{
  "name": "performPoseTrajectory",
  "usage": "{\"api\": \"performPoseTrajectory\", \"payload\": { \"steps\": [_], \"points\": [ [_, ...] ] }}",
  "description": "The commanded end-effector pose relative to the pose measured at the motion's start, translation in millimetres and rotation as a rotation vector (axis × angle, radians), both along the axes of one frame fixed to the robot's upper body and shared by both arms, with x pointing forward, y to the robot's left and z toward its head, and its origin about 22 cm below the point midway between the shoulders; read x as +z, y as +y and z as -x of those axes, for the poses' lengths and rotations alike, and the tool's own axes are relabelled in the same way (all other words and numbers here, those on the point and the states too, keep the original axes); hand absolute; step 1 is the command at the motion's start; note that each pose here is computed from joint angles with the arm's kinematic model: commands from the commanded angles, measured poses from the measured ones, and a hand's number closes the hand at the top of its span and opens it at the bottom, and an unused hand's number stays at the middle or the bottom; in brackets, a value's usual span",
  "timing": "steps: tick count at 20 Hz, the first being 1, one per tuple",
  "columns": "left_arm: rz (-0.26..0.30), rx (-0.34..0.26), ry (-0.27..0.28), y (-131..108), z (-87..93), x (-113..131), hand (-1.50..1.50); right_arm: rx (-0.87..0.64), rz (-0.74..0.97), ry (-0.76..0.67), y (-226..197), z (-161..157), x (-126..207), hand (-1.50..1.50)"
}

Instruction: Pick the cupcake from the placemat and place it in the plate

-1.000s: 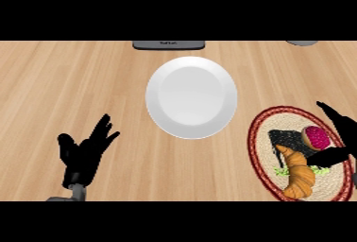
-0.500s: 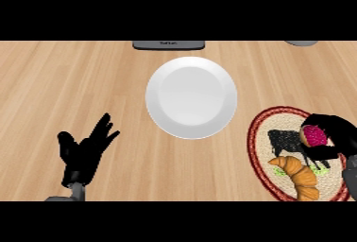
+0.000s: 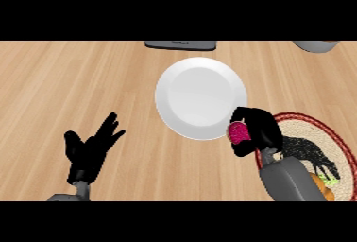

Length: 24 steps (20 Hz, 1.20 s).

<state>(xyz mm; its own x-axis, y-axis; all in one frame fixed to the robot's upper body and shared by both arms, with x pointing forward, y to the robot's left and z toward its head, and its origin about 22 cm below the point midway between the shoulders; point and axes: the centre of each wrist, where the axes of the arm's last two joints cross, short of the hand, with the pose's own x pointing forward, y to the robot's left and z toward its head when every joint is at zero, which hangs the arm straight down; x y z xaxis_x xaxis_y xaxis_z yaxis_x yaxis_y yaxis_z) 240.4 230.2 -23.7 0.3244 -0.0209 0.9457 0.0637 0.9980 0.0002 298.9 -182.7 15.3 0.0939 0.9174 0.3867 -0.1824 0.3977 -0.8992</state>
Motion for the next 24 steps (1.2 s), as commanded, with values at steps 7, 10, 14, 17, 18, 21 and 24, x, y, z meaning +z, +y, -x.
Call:
{"api": "performPoseTrajectory", "payload": {
  "steps": [7, 10, 14, 17, 18, 21, 24],
  "points": [
    [0.003, -0.067, 0.052, -20, -2.9, -6, 0.00, -0.015, -0.111, -0.447, 145, 21, 76, 1.50],
    [-0.004, -0.068, 0.060, -11, -4.7, -5, 0.00, -0.108, -0.175, -0.523, 160, 27, 88, 1.50],
    [-0.014, -0.043, 0.047, -9, -4.6, -4, 0.00, -0.259, -0.259, -0.579, 172, 31, 88, 1.50],
    [-0.013, -0.044, 0.053, -17, -5.8, -5, 0.00, -0.313, -0.322, -0.599, 179, 37, 90, 1.50],
    [-0.007, -0.027, 0.046, -8, -7.5, -1, 0.00, -0.339, -0.338, -0.618, 179, 32, 90, 1.50],
    [-0.011, -0.025, 0.043, -6, -11.0, 5, 0.00, -0.362, -0.412, -0.669, 178, 33, 87, 1.50],
    [-0.012, -0.008, 0.041, -4, -9.2, -1, 0.00, -0.412, -0.343, -0.727, 176, 14, 85, 1.50]
  ]
}}
